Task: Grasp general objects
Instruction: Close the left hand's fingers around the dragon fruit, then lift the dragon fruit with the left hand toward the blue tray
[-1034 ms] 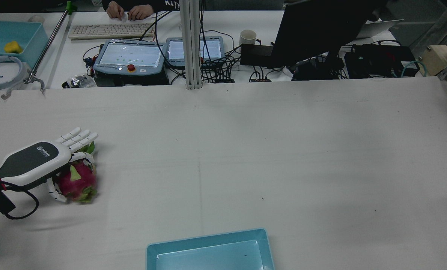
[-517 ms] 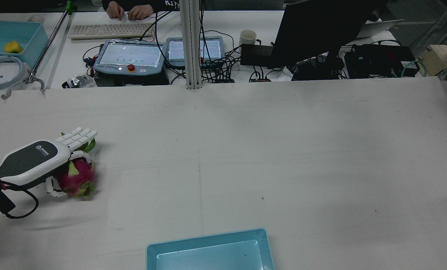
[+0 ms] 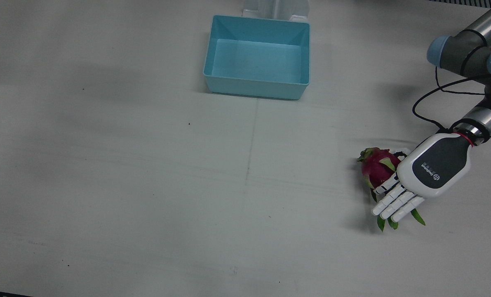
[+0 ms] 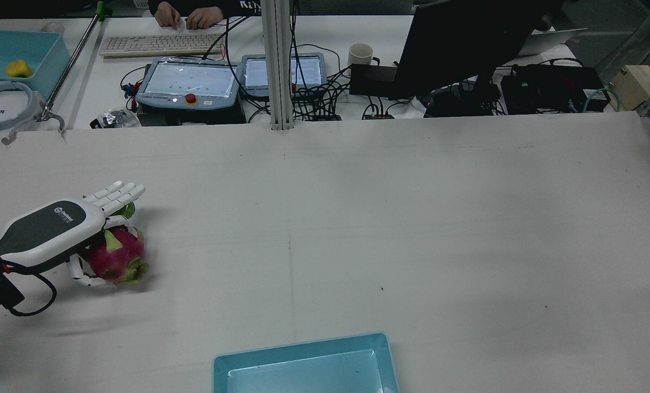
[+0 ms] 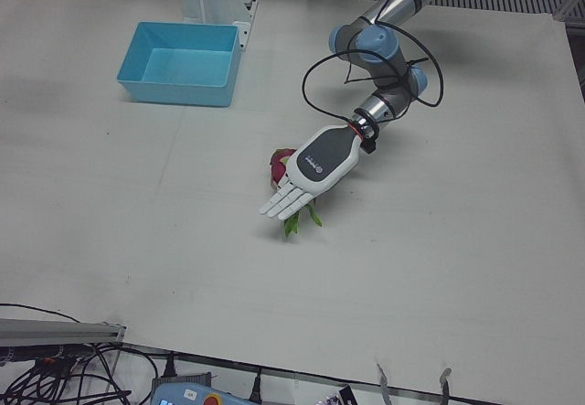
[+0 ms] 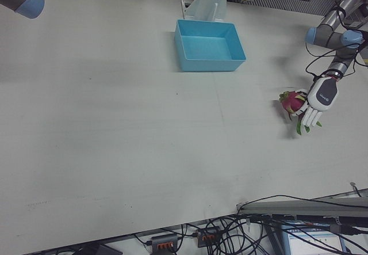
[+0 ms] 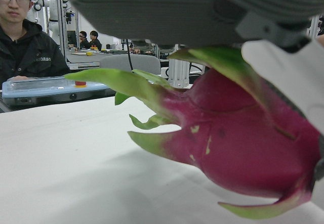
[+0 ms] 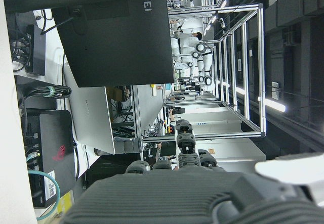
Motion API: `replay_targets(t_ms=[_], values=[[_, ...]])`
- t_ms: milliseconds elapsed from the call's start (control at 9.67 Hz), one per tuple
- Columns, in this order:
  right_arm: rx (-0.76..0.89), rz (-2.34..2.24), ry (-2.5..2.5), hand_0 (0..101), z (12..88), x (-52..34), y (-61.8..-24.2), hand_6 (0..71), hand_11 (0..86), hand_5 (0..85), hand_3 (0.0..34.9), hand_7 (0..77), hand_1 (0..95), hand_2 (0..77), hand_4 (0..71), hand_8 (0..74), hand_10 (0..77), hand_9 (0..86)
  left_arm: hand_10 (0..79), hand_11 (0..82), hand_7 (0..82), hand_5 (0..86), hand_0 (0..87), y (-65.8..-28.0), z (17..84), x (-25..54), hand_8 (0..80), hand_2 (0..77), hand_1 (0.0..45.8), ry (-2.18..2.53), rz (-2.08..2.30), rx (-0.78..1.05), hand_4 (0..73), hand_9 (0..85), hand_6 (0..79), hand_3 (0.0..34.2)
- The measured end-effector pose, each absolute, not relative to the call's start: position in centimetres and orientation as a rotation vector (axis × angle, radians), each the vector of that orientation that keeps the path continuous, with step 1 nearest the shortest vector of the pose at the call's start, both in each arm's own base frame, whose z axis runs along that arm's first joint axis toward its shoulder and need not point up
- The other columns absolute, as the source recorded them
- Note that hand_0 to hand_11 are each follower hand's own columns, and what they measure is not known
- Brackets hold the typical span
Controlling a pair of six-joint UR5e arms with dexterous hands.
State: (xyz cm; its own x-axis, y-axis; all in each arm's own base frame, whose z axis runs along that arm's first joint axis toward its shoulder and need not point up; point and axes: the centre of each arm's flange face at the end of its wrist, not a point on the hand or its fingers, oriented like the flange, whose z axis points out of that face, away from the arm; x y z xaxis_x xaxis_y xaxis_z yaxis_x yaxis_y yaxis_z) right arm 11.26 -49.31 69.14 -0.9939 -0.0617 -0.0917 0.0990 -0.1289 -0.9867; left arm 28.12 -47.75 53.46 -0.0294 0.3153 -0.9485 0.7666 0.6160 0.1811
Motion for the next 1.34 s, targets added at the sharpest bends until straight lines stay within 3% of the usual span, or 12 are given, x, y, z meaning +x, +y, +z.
replay_targets(t_ms=[517,1034,1138,1345], values=[[0.042,-2.282,2.001,0,69.1,11.3,-49.3,0.0,0.5,0.5,0.0,0.0,5.4,1.6,0.0,0.0,0.0,0.5,0.5,0.5,1.6,36.5,48.0,-45.8,46.2,27.3,1.6,39.8,0.0,1.75,-0.443,0.749,22.4,1.1,0.0,0.0],[0.043,-2.282,2.001,0,69.1,11.3,-49.3,0.0,0.5,0.5,0.0,0.0,5.4,1.6,0.0,0.0,0.0,0.5,0.5,0.5,5.4,39.3,47.7,-48.3,36.8,24.3,1.1,39.8,0.0,1.895,-0.452,0.411,22.4,0.5,0.5,0.0],[0.043,-2.281,2.001,0,69.1,11.3,-49.3,0.0,0.5,0.5,0.0,0.0,5.4,1.6,0.0,0.0,0.0,0.5,1.6,6.5,5.4,39.8,52.3,-48.1,36.3,24.2,1.1,39.8,0.0,1.918,-0.46,0.333,22.4,0.5,0.5,0.0],[0.044,-2.281,2.001,0,69.1,11.3,-49.3,0.0,0.5,0.5,0.0,0.0,5.4,1.6,0.0,0.0,0.0,0.5,1.6,6.5,7.1,39.8,56.1,-47.6,35.5,24.6,1.1,39.8,0.0,1.966,-0.453,0.168,22.4,0.5,0.5,0.0]])
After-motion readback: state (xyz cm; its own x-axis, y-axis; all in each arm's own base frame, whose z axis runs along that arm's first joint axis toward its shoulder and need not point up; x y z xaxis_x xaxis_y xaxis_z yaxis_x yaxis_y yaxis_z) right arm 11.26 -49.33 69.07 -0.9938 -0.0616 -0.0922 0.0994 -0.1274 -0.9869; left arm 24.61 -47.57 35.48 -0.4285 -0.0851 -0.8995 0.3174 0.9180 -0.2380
